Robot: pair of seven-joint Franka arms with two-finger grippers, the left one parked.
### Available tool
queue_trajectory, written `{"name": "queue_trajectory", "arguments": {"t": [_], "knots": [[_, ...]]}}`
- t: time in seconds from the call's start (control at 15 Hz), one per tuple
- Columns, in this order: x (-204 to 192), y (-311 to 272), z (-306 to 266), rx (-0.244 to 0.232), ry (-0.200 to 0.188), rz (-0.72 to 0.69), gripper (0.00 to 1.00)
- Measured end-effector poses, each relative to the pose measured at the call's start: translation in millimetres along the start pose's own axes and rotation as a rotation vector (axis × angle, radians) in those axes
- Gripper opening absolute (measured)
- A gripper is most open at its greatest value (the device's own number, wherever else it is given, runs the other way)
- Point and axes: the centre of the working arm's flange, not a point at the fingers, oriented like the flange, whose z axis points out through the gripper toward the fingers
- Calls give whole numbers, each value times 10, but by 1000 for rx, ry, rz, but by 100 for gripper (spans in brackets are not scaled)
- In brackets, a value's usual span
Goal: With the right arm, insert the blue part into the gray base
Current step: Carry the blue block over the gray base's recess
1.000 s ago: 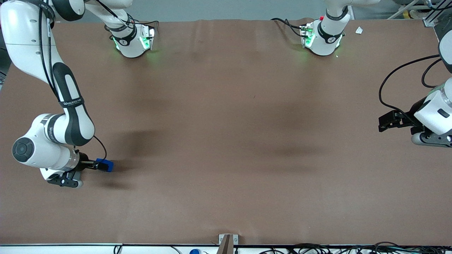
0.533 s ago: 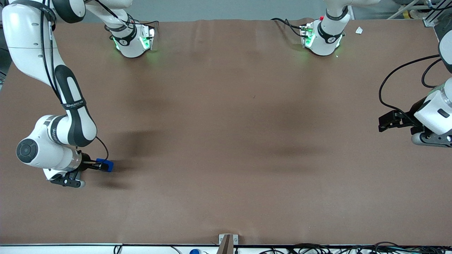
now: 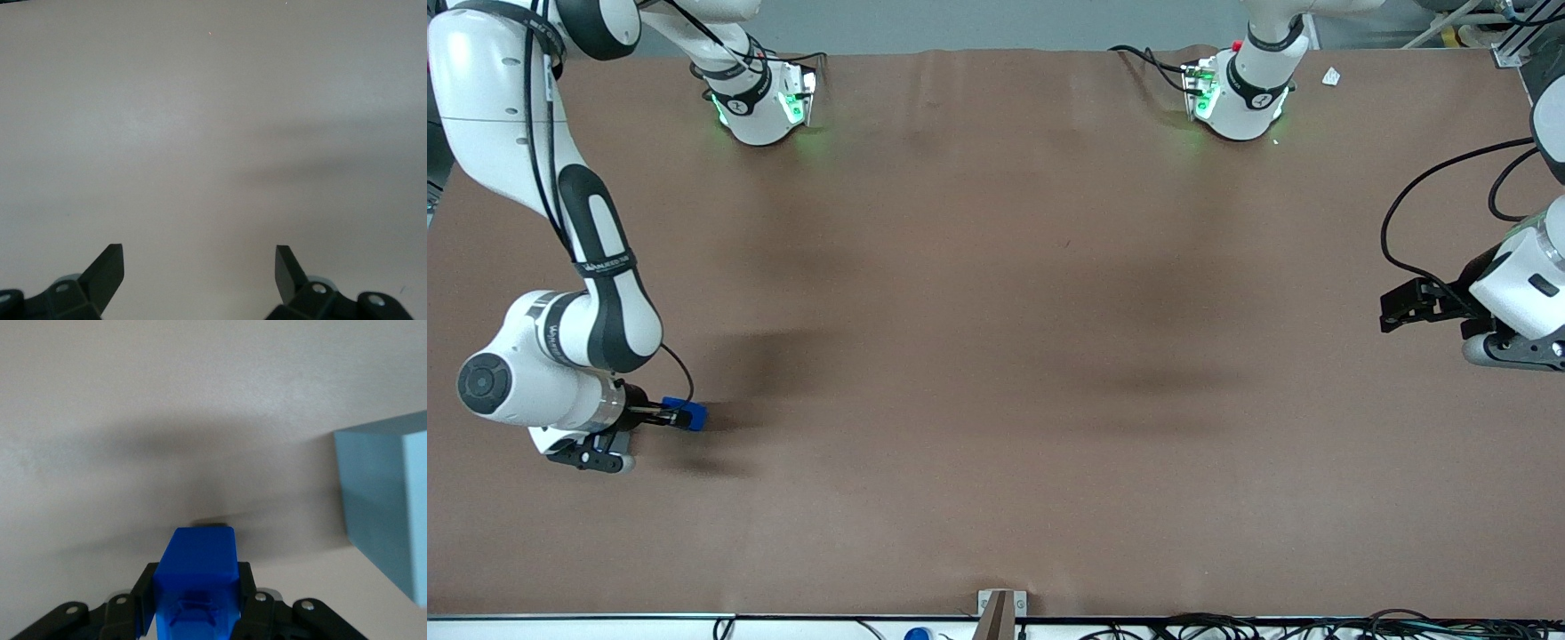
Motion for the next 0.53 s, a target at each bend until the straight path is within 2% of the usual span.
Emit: {"name": "queue_trajectory", "arguments": {"t": [0.13,0.33,0.53], "knots": [[70,83,-428,-11,-27,-52,51],[143,371,-881,-54,0,-147,51],[167,626,-862,-68,3,-230,51]]}}
